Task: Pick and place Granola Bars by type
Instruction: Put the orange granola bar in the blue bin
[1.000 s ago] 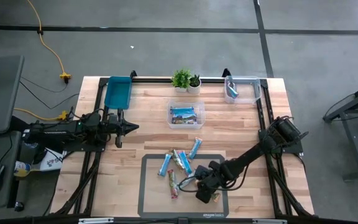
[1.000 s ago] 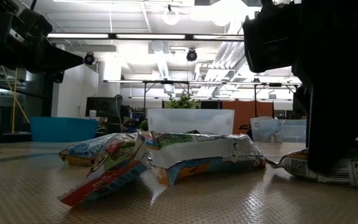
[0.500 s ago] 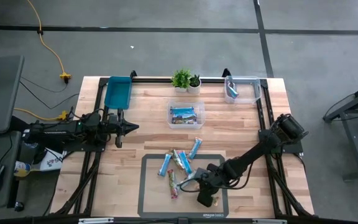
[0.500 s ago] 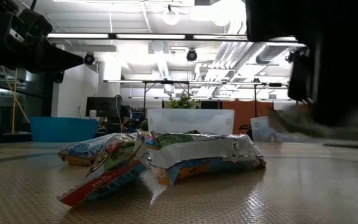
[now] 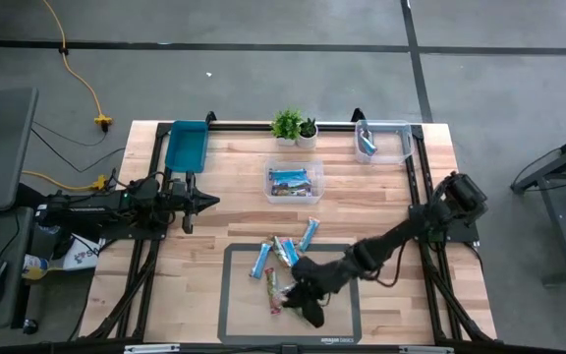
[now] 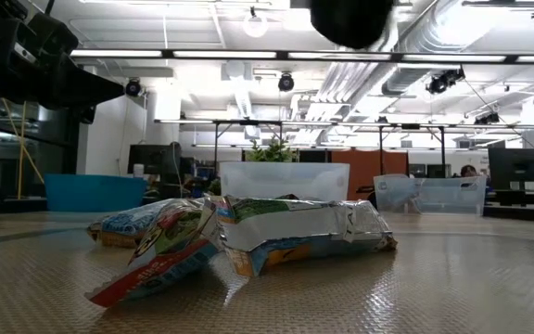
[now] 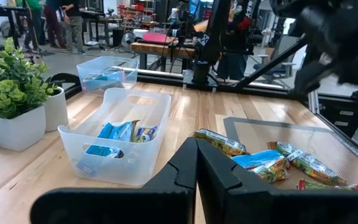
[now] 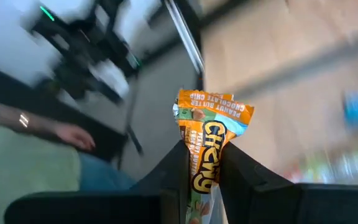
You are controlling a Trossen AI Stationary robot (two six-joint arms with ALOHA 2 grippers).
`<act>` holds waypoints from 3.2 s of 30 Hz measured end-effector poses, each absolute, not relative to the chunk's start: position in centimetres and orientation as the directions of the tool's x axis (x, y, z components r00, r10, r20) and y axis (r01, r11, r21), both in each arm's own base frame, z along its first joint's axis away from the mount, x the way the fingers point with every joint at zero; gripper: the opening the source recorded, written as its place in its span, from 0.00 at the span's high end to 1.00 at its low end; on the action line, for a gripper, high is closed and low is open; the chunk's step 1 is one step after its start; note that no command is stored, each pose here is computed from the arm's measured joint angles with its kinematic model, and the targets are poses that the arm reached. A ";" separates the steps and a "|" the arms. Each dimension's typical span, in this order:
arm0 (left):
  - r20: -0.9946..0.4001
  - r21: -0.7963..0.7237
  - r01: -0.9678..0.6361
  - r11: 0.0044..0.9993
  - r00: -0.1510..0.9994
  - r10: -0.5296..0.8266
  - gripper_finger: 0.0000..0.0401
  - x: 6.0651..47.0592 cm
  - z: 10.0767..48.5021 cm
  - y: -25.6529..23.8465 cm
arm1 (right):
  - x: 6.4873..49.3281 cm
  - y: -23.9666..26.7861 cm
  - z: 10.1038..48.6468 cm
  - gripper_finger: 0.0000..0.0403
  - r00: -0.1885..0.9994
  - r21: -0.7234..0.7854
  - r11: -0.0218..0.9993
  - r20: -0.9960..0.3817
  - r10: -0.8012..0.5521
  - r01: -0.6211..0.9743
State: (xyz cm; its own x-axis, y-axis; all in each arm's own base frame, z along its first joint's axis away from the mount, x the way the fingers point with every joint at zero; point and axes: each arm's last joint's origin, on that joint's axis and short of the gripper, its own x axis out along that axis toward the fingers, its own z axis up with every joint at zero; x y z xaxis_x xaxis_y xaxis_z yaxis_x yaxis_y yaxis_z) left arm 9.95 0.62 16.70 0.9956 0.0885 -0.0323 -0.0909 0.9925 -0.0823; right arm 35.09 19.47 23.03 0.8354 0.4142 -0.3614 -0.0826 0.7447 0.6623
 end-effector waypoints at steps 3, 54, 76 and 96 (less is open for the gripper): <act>-0.032 -0.082 -0.090 0.993 0.996 0.088 1.00 9.9 16.7 0.6 | 36.0 18.1 24.7 0.86 0.890 0.647 0.745 -0.230 0.395 -0.164; -0.032 -0.082 -0.091 0.992 0.996 0.088 1.00 9.9 16.7 0.6 | 52.5 -14.6 37.3 0.86 0.964 0.374 0.926 0.260 -0.053 -0.050; -0.034 -0.082 -0.091 0.992 0.996 0.088 1.00 10.0 16.7 0.6 | 52.5 -23.1 26.9 0.89 0.934 0.545 0.822 0.181 -0.308 0.166; -0.034 -0.082 -0.091 0.992 0.995 0.089 1.00 10.0 16.7 0.6 | 55.9 -21.2 23.4 0.90 0.958 0.603 0.797 0.209 -0.195 0.031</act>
State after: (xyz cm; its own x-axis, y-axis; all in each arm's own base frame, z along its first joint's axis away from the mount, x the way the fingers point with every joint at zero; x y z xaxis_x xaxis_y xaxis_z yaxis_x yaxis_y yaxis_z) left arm 9.96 0.63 16.67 0.9955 0.0886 -0.0345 -0.0912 0.9924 -0.0821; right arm 55.92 -21.21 23.35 0.9582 -0.1950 0.2092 0.0308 0.7975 0.6026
